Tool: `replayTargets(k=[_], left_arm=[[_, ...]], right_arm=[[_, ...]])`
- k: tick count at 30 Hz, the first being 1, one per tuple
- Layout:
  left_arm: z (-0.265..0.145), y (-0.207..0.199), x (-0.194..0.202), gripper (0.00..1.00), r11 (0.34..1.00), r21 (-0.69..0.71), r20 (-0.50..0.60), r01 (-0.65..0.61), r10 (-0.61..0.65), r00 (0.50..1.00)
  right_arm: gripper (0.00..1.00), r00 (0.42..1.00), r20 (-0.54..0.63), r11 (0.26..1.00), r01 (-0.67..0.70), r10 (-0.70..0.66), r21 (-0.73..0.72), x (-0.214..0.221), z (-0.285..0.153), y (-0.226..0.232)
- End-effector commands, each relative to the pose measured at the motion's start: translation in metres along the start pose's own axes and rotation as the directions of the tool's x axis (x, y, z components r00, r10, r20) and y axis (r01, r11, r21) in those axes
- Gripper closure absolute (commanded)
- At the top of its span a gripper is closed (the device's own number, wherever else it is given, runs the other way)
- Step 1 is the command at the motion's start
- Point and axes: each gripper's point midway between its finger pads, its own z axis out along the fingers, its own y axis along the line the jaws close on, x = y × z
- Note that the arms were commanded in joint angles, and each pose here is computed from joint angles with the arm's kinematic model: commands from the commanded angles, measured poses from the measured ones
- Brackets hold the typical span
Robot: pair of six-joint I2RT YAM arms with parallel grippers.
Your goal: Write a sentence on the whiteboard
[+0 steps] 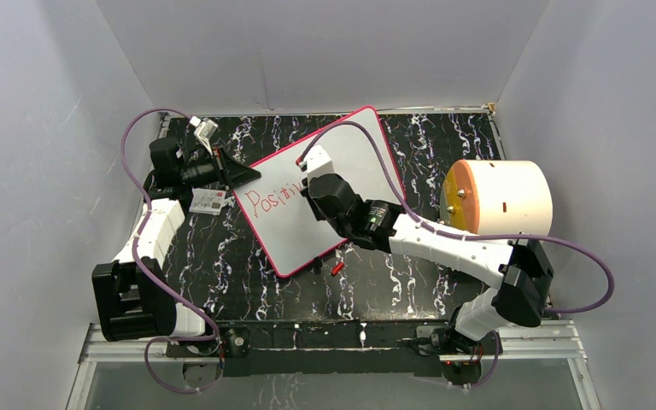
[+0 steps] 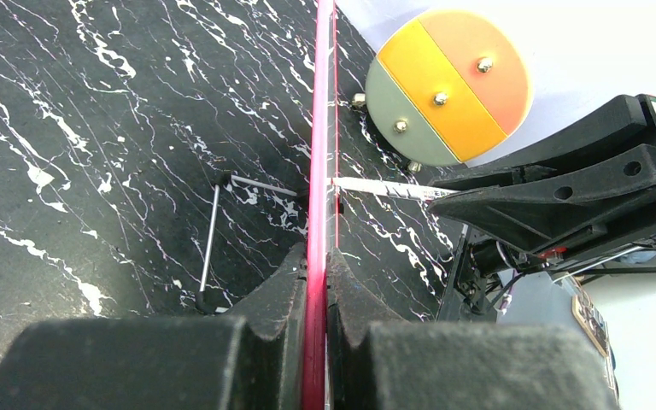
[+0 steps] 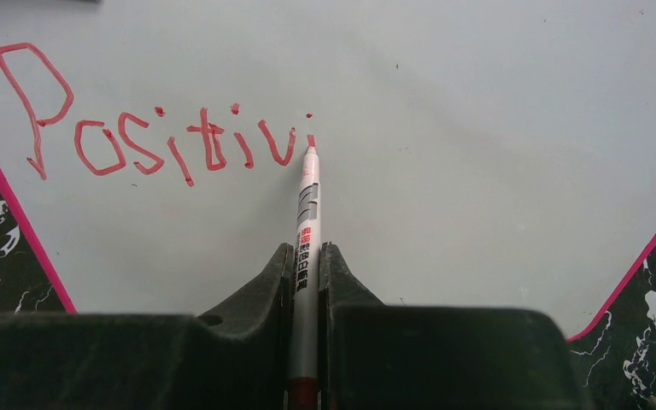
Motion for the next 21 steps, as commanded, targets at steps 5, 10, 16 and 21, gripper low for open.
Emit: replayTargets(k=[5, 10, 16, 21], left_arm=[[0.001, 0.032, 0.016, 1.0, 0.993, -0.117, -0.02, 0.007, -0.009, 1.0], [0.001, 0.032, 0.016, 1.0, 0.993, -0.117, -0.021, 0.007, -0.009, 1.0], [0.001, 0.032, 0.015, 1.0, 0.993, -0.119, -0.02, 0.006, -0.008, 1.0], [0.001, 0.033, 0.016, 1.0, 0.993, -0.121, -0.019, 0.008, -0.01, 1.0]], right_arm=[[1.0, 0.999, -0.054, 1.0, -0.004, 0.003, -0.017, 0.006, 0.001, 0.003], [1.0, 0.998, -0.059, 1.0, -0.008, 0.008, -0.011, 0.006, -0.002, 0.001], [1.0, 1.0, -0.016, 1.0, -0.024, 0.024, -0.005, -0.003, -0.005, -0.003], [1.0, 0.997, 0.052, 0.999, -0.053, 0.054, -0.008, -0.016, -0.013, -0.007]])
